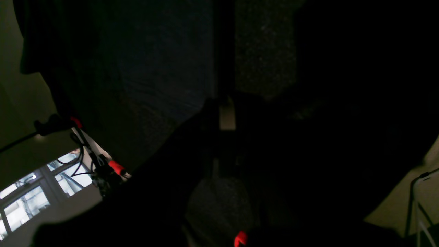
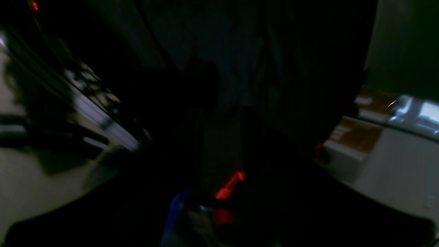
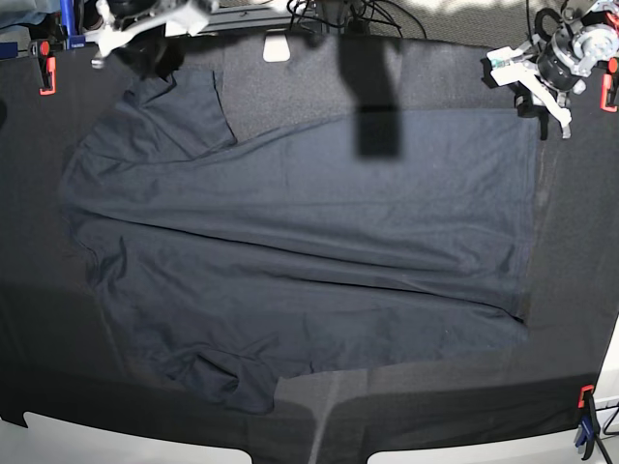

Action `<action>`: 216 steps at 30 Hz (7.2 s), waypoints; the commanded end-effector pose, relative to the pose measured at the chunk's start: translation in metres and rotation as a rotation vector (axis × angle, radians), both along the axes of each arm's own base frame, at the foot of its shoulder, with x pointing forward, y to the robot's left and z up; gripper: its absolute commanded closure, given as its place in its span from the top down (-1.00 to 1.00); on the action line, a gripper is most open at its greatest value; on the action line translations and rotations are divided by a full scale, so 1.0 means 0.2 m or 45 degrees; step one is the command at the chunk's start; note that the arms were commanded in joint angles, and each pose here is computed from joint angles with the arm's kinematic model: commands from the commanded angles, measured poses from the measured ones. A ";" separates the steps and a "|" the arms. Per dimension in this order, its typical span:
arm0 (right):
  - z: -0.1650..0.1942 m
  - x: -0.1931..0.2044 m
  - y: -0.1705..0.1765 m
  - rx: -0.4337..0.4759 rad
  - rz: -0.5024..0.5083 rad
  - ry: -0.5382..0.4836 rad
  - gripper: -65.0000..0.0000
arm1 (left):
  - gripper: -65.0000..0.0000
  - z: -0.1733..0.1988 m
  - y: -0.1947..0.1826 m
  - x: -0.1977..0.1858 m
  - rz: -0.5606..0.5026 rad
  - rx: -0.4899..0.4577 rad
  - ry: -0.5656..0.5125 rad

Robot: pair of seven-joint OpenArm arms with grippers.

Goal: Layout the t-shirt on the table in an organized manner, then fold the t-shirt properly
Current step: 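Grasp the collar-side corners of the shirt with both grippers, then lift the grasped corners with both grippers and carry them toward the hem, then lower the folded edge onto the shirt and open both grippers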

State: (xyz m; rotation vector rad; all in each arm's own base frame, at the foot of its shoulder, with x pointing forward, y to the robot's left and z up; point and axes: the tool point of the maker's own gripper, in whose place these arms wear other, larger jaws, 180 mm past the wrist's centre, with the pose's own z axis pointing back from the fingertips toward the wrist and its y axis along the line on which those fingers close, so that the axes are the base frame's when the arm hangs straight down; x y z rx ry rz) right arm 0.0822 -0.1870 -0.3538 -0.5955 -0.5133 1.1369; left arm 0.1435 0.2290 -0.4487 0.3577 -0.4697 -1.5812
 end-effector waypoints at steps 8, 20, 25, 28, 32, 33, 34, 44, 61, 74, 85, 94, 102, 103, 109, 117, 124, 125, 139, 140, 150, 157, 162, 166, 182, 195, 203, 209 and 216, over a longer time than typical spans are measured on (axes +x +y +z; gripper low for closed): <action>0.05 0.05 0.11 0.204 -0.390 -0.175 -0.46 | -1.00 -0.01 0.03 -0.03 -0.003 0.022 0.038; 0.04 0.11 -0.15 0.266 -0.888 -0.274 -0.46 | -1.00 -0.01 0.03 -0.03 -0.002 0.020 0.038; -0.01 0.10 0.00 0.382 -0.818 -0.182 -0.46 | -1.00 -0.01 0.03 -0.03 -0.002 0.019 0.038; -0.04 0.09 0.02 0.398 -0.808 -0.164 -0.46 | -1.00 -0.01 0.03 -0.03 -0.002 0.019 0.038; -0.12 0.06 -0.04 0.328 -0.828 -0.130 -0.46 | -1.00 -0.01 0.03 -0.03 -0.002 0.020 0.038; -0.14 0.06 -0.06 0.307 -0.836 -0.123 -0.46 | -1.00 -0.01 0.03 -0.03 -0.002 0.019 0.038; -0.16 0.05 -0.08 0.290 -0.839 -0.118 -0.46 | -1.00 -0.01 0.03 -0.03 -0.002 0.020 0.038; -0.15 0.13 -0.11 0.239 -0.810 -0.177 -0.79 | -1.00 -0.01 0.03 -0.03 -0.002 0.020 0.038; 0.00 0.37 -0.14 0.144 -0.664 -0.404 -1.00 | -1.00 0.07 0.10 0.09 0.119 0.064 -0.165; 0.08 0.79 0.04 0.483 -0.580 -0.453 -1.00 | -1.00 0.29 0.13 0.30 0.069 0.162 -0.587; 0.24 1.03 0.11 0.666 -0.551 -0.563 -1.00 | -1.00 0.38 0.13 0.47 0.096 0.136 -0.695; 0.40 1.20 0.15 0.702 -0.467 -0.659 -1.00 | -1.00 0.49 0.16 0.70 0.326 -0.046 -0.740; 0.59 1.34 0.15 0.731 -0.430 -0.791 -1.00 | -1.00 0.60 0.04 0.84 0.338 -0.306 -0.783; 0.60 1.36 0.15 0.734 -0.429 -0.801 -1.00 | -1.00 0.61 0.02 0.86 0.355 -0.353 -0.782; 0.53 1.48 0.15 0.791 -0.448 -0.754 -1.00 | -1.00 0.63 -0.08 0.97 0.497 -0.578 -0.785; 0.43 1.72 0.10 0.778 -0.479 -0.689 -1.00 | -1.00 0.55 -0.05 1.10 0.624 -0.606 -0.798; 0.32 1.88 0.13 0.860 -0.504 -0.560 -1.00 | -1.00 0.41 0.05 1.21 0.766 -0.556 -0.779; 0.30 1.90 0.14 0.863 -0.512 -0.543 -1.00 | -1.00 0.40 0.04 1.22 0.775 -0.559 -0.776; 0.28 1.93 -0.01 0.742 -0.680 -0.721 -1.00 | -1.00 0.41 0.14 1.23 0.920 -0.492 -0.857; 0.29 1.93 -0.03 0.716 -0.690 -0.751 -1.00 | -1.00 0.41 0.15 1.22 0.928 -0.486 -0.857; 0.31 1.89 -0.18 0.560 -0.803 -0.802 -1.00 | -1.00 0.42 0.15 1.22 0.919 -0.482 -0.861; 0.34 1.84 -0.41 0.561 -0.958 -0.829 -1.00 | -1.00 0.41 0.16 1.22 0.918 -0.478 -0.860; 0.31 1.86 -0.41 0.630 -0.896 -0.749 -1.00 | -1.00 0.44 0.12 1.24 0.863 -0.525 -0.887; 0.28 1.89 -0.29 0.745 -0.834 -0.679 -1.00 | -1.00 0.49 0.06 1.27 0.776 -0.595 -0.929; 0.29 1.97 -0.04 0.969 -0.622 -0.675 -1.00 | -1.00 0.52 -0.04 1.28 0.713 -0.775 -0.913; 0.38 2.01 0.00 1.022 -0.522 -0.780 0.04 | -0.16 0.52 -0.04 1.28 0.717 -0.770 -0.915; 0.34 2.00 -0.03 0.985 -0.591 -0.715 0.04 | -0.16 0.53 -0.02 1.29 0.649 -0.642 -0.951; 0.34 1.98 -0.05 0.950 -0.642 -0.675 0.04 | -0.16 0.62 0.12 1.37 0.713 -0.377 -1.022; 0.41 1.96 -0.03 0.940 -0.621 -0.671 0.04 | -0.16 0.77 0.22 1.48 0.839 -0.330 -1.085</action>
